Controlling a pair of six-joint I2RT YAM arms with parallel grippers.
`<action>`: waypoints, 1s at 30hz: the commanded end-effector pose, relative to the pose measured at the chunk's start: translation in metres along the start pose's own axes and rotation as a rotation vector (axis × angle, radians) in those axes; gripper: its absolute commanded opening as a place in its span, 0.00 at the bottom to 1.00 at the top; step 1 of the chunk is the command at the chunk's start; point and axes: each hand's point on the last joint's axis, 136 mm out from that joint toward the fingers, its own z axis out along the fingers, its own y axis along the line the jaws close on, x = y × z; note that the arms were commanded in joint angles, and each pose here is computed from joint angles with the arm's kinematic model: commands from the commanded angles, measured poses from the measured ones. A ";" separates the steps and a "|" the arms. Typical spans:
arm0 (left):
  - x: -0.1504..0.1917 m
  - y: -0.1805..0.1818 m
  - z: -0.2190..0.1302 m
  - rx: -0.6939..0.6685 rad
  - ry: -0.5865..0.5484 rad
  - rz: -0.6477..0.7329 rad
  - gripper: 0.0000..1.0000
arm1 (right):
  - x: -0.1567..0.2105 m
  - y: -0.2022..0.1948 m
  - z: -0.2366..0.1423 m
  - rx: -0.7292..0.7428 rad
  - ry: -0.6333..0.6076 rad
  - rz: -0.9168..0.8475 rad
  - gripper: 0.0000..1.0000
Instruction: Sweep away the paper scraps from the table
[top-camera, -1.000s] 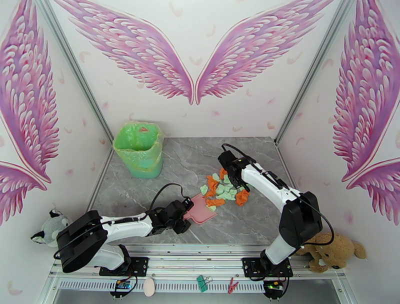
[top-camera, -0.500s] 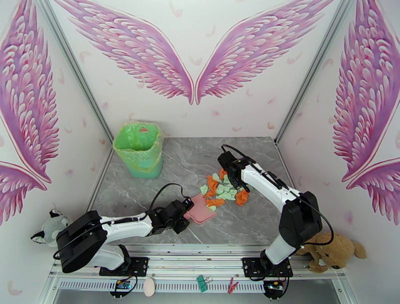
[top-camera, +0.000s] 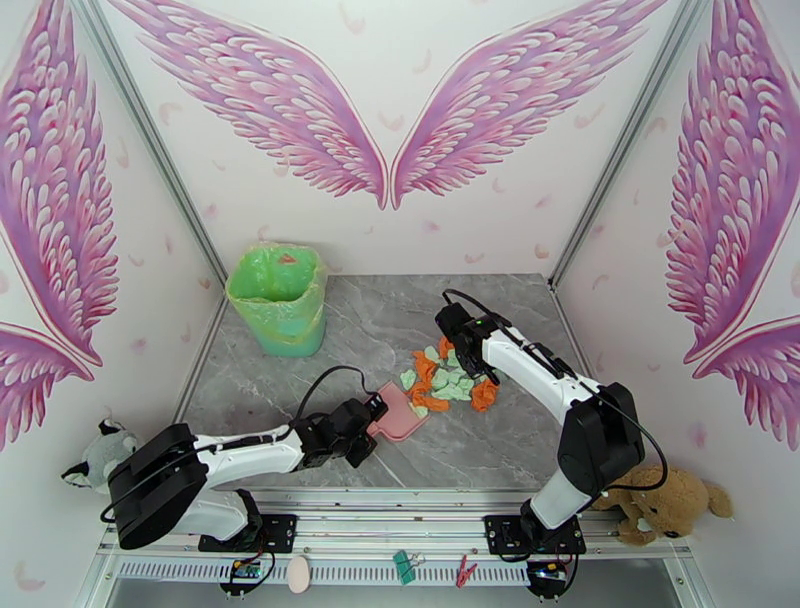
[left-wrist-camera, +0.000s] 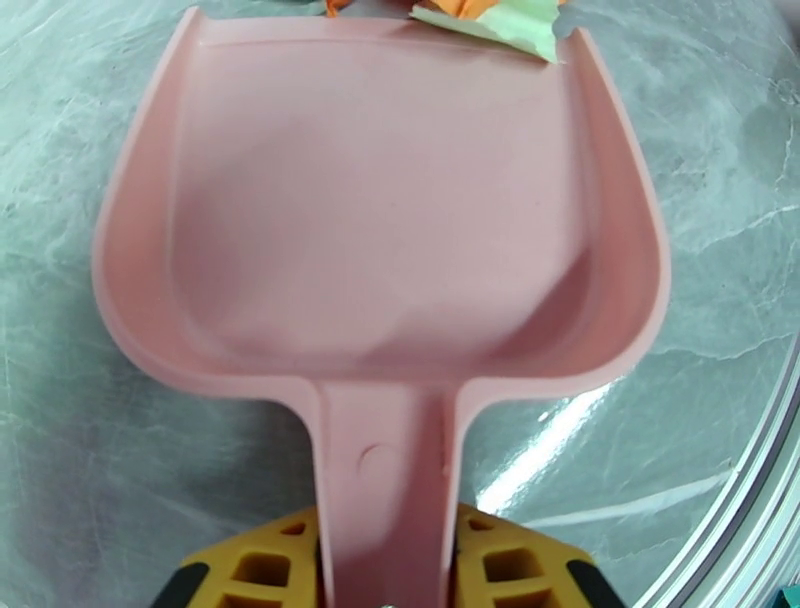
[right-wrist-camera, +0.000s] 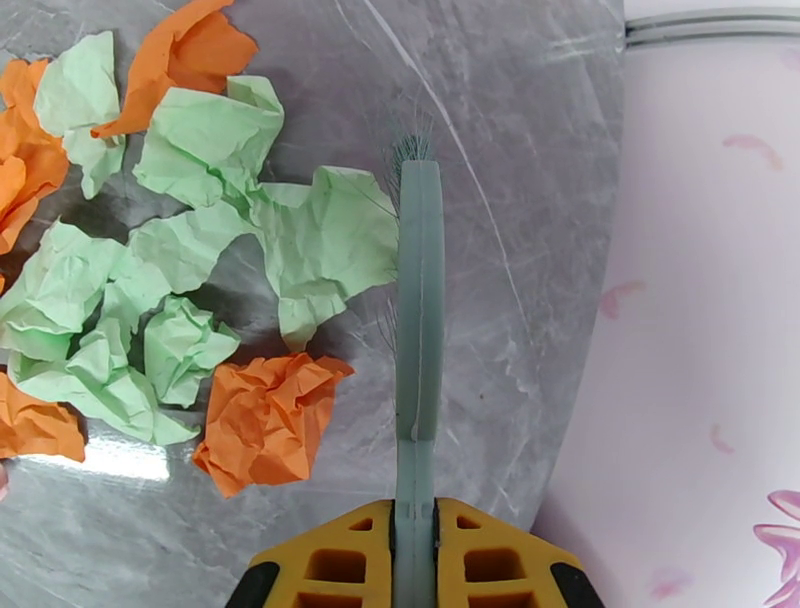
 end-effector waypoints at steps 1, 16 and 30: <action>-0.017 -0.010 -0.014 0.034 -0.024 0.002 0.02 | -0.005 -0.002 -0.006 0.005 -0.026 0.011 0.00; 0.000 -0.020 -0.015 0.023 0.151 0.013 0.00 | -0.037 -0.030 -0.027 0.055 -0.059 0.023 0.00; -0.006 -0.024 0.002 -0.036 0.215 0.097 0.00 | -0.033 -0.014 0.026 0.052 0.090 -0.041 0.00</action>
